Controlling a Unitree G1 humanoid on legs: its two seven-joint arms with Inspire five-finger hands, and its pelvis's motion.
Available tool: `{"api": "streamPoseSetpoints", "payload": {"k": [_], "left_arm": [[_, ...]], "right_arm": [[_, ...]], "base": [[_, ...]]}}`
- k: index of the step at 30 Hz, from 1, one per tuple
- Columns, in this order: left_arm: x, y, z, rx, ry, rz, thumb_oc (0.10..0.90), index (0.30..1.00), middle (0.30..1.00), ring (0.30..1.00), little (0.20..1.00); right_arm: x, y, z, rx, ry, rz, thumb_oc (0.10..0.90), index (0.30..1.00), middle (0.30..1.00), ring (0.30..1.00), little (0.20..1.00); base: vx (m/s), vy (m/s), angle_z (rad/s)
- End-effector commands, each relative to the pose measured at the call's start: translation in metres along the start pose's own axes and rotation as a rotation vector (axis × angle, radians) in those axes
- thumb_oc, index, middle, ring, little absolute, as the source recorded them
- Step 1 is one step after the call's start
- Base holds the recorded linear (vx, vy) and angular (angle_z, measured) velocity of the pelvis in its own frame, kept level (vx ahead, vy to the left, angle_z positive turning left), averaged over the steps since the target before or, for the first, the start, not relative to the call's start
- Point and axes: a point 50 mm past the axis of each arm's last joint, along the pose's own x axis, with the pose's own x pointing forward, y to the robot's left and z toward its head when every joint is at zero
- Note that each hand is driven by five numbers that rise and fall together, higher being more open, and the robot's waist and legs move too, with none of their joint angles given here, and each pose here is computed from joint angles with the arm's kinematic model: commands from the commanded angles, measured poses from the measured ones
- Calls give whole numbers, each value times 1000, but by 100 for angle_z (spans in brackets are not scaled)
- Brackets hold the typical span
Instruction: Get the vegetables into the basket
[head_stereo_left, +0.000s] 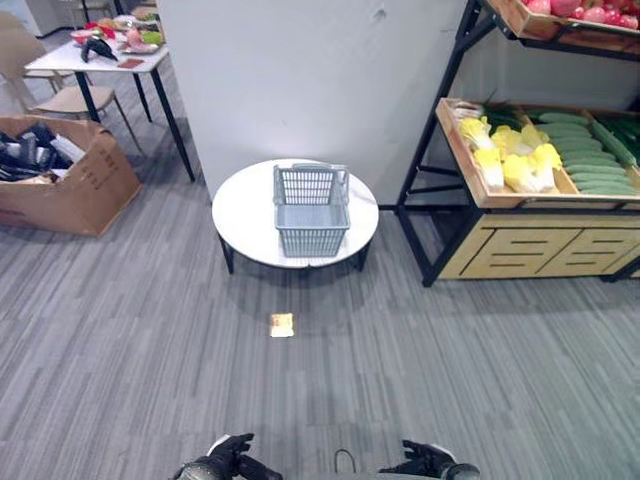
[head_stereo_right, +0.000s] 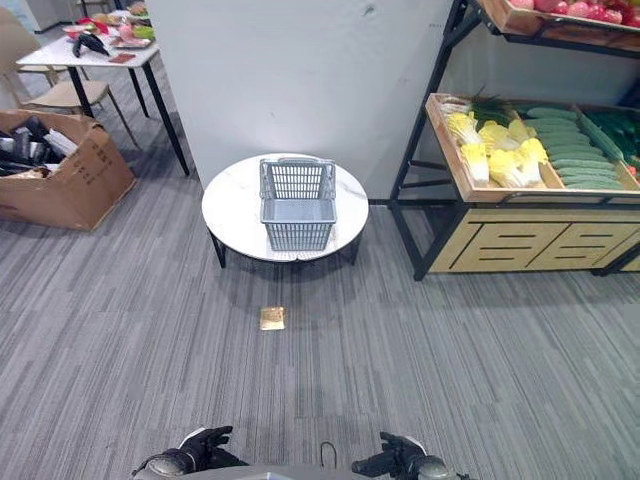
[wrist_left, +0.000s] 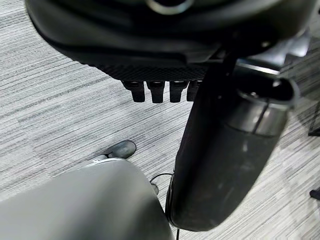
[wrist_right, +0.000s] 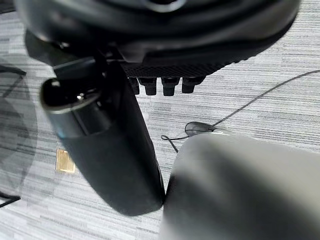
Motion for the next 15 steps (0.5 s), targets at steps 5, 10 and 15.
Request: {"api": "streamPoseSetpoints", "payload": {"k": [5, 10, 15], "left_arm": [[1, -1, 4, 30, -7, 0, 900, 1000, 1000, 1000, 1000], [0, -2, -1, 36, 10, -9, 900, 1000, 1000, 1000, 1000], [1, -3, -2, 42, 21, -6, 900, 1000, 1000, 1000, 1000]], "right_arm": [[-3, -17, 5, -23, -35, -62, 900, 1000, 1000, 1000, 1000], [-3, -18, 6, -22, -39, -56, 900, 1000, 1000, 1000, 1000], [-3, -16, 1, -54, -11, -60, 900, 1000, 1000, 1000, 1000]], "base": [[16, 110, -14], [95, 4, 15], [221, -77, 12]]}}
